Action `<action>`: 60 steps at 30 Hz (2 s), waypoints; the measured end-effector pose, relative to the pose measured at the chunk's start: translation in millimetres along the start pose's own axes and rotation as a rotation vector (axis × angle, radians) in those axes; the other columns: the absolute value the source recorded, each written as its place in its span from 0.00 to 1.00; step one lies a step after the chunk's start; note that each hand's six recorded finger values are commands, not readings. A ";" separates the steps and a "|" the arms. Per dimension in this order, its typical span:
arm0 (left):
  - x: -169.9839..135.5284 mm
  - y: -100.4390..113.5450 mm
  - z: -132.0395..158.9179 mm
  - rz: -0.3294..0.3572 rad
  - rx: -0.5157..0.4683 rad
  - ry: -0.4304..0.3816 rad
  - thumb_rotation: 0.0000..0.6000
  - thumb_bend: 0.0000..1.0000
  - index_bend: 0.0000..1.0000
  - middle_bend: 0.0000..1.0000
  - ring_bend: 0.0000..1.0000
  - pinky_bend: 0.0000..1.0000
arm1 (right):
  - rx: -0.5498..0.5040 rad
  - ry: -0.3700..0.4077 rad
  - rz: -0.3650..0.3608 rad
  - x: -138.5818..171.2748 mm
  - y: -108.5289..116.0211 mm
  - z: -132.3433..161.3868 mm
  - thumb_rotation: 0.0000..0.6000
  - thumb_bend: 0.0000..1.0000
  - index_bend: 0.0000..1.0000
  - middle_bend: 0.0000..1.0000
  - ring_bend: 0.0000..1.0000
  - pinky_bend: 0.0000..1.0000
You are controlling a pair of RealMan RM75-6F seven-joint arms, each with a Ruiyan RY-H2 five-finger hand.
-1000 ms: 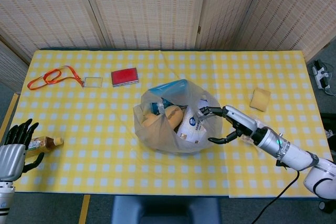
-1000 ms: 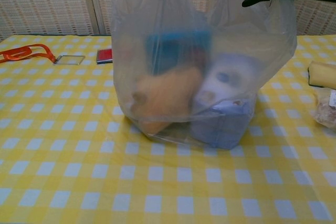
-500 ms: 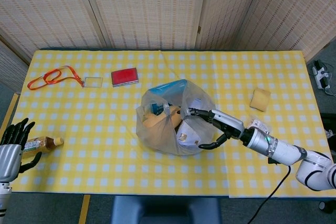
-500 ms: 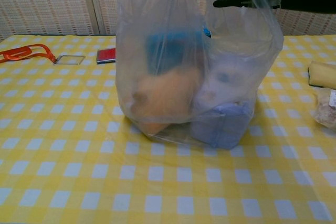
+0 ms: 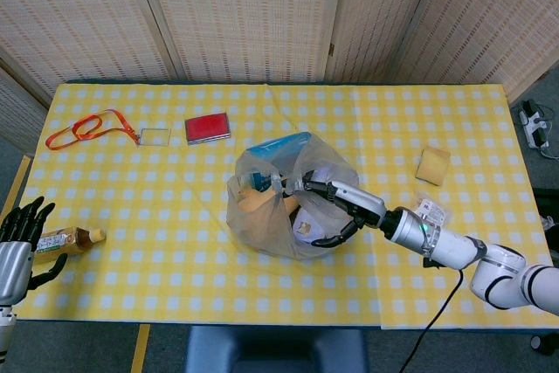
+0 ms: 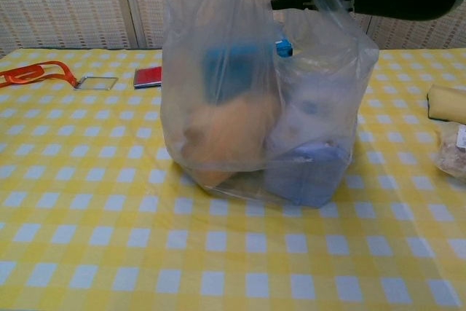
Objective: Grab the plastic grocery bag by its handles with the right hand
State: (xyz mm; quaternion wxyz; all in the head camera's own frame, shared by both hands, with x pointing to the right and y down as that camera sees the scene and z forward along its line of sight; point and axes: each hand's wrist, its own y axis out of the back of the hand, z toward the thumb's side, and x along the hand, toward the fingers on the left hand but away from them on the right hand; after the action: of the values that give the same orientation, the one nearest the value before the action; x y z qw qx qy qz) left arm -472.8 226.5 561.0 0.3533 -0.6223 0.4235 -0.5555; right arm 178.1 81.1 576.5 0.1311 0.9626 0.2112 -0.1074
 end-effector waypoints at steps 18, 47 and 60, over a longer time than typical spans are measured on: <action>-0.5 1.1 0.8 0.001 -0.006 -0.006 1.00 0.36 0.00 0.00 0.00 0.00 | -0.003 0.066 0.073 -35.7 -23.1 12.9 1.00 0.21 0.16 0.05 0.02 0.00; -2.8 5.6 1.6 0.015 -0.018 -0.017 1.00 0.36 0.00 0.00 0.00 0.00 | 0.150 0.052 0.138 -63.3 -57.8 15.9 1.00 0.20 0.09 0.02 0.00 0.00; -3.1 6.9 1.2 0.019 -0.023 -0.018 1.00 0.36 0.00 0.00 0.00 0.00 | 0.115 0.063 0.187 -93.4 -76.0 21.9 1.00 0.20 0.09 0.02 0.00 0.00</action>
State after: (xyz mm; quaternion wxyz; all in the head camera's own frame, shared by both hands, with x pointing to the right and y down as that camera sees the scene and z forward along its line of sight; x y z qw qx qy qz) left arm -472.6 226.6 553.4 0.3551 -0.6273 0.4325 -0.5416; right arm 58.8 105.9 564.6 0.0784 0.9870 0.1180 -0.0764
